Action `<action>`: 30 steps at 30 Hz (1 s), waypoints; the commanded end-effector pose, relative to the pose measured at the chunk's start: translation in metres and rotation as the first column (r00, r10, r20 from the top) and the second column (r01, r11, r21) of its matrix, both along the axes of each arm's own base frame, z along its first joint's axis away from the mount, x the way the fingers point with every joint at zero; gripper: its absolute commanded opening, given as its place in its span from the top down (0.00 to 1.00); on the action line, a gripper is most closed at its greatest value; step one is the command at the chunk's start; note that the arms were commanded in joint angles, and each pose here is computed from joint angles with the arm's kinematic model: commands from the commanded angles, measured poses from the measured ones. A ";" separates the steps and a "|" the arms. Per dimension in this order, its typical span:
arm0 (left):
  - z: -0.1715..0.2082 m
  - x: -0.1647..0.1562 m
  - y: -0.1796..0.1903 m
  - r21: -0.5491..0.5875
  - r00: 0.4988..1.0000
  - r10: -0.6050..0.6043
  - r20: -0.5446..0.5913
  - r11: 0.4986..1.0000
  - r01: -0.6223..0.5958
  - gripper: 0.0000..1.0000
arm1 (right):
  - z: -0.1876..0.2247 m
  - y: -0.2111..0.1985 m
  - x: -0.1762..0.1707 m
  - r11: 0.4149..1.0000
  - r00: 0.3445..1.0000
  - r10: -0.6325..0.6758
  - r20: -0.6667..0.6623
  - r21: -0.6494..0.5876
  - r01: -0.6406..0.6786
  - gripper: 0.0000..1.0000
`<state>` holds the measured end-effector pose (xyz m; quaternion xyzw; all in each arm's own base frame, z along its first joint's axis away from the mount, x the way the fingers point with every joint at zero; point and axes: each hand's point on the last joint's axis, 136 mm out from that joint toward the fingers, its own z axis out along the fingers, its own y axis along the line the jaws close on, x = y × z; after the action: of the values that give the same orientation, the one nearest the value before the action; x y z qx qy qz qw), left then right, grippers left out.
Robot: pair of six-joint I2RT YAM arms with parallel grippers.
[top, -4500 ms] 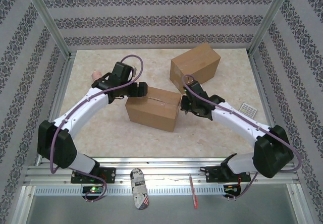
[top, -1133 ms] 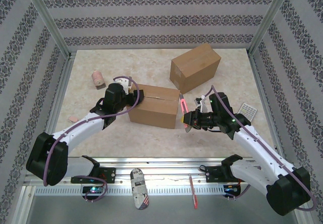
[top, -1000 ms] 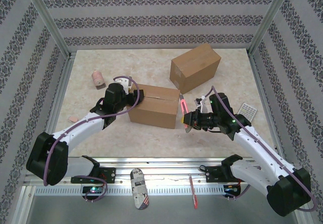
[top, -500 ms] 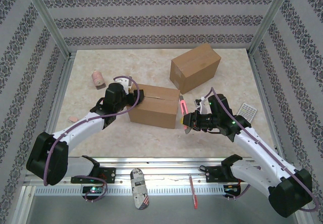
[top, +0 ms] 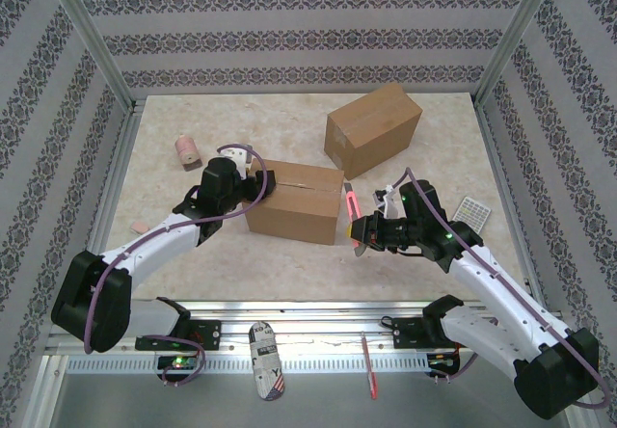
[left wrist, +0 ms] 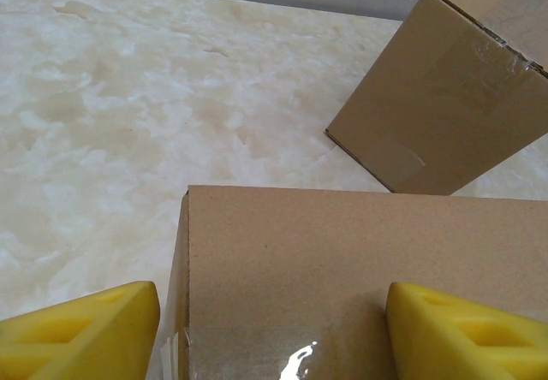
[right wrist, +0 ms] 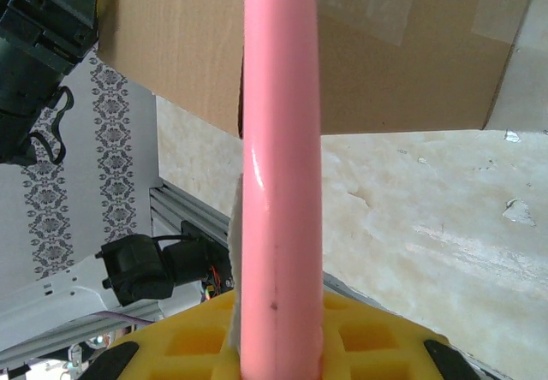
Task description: Unpack the express box
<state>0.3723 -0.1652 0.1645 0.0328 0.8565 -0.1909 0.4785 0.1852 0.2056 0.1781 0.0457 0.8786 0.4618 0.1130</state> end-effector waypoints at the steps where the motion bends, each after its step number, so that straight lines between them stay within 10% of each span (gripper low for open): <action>1: -0.096 -0.043 0.029 0.179 0.947 0.059 -0.315 0.984 -0.002 0.30 | 0.009 0.003 0.001 1.000 1.000 0.007 0.012 0.022 -0.007 1.00; 30: -0.098 -0.045 0.030 0.184 0.944 0.064 -0.322 0.983 -0.004 0.30 | 0.009 0.002 -0.004 1.000 1.000 0.006 0.018 0.003 -0.006 1.00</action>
<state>0.3728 -0.1649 0.1644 0.0321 0.8567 -0.1898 0.4786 0.1822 0.2080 0.1767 0.0437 0.8801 0.4605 0.1068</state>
